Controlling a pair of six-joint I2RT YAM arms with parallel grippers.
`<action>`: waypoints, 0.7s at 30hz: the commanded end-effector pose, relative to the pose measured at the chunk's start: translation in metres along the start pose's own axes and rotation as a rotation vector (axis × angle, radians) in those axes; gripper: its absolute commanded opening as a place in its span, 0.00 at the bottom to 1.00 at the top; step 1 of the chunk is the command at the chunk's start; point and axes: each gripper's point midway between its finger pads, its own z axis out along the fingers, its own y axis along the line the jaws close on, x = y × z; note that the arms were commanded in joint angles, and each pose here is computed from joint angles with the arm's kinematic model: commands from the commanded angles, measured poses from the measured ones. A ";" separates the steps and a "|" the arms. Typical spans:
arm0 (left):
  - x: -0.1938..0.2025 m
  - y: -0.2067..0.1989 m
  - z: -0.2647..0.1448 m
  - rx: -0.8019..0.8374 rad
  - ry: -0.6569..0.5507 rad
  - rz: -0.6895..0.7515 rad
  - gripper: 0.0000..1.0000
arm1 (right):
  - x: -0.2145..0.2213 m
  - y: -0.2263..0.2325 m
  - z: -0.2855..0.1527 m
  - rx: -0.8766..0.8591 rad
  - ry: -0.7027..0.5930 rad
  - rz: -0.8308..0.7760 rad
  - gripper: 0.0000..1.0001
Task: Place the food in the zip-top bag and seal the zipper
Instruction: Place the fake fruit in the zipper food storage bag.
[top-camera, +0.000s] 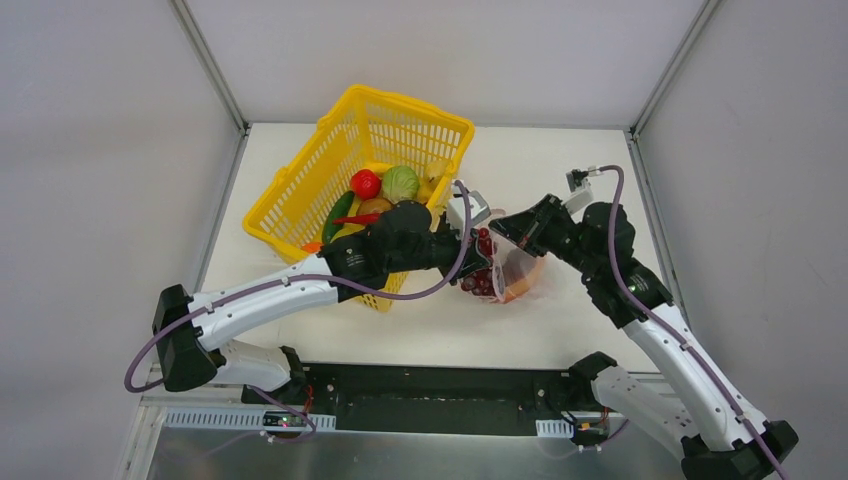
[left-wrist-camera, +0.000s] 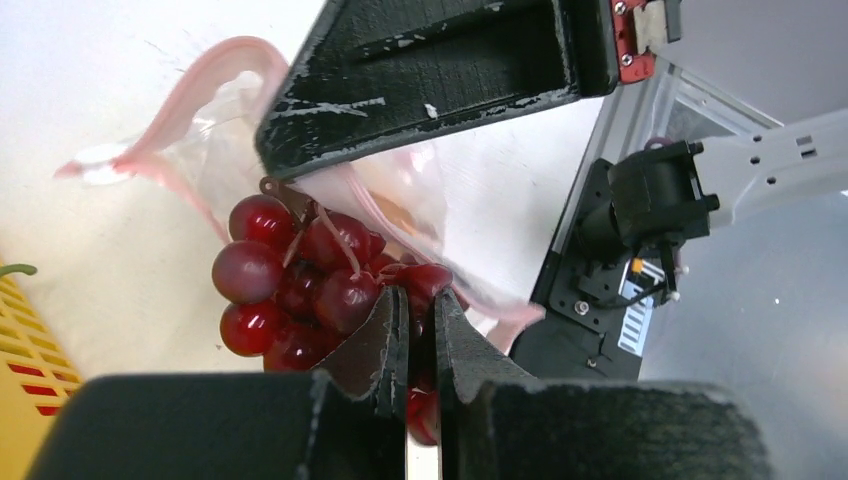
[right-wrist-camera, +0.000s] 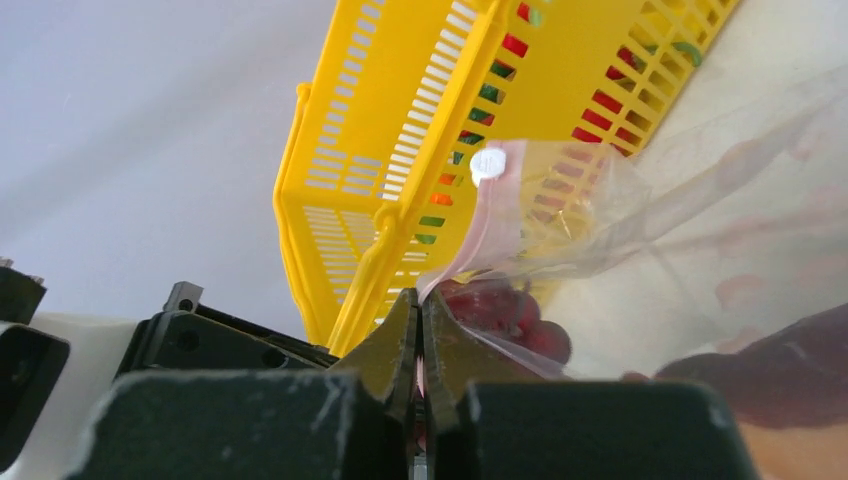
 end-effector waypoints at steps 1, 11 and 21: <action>0.000 -0.010 0.004 0.030 0.007 0.012 0.00 | -0.009 0.059 -0.010 -0.246 0.015 -0.096 0.00; -0.023 0.030 0.017 -0.211 -0.063 -0.021 0.02 | 0.005 0.057 -0.025 -0.251 0.071 -0.158 0.00; -0.055 0.016 0.026 -0.134 -0.166 0.016 0.29 | -0.005 0.048 -0.024 -0.180 0.013 -0.089 0.00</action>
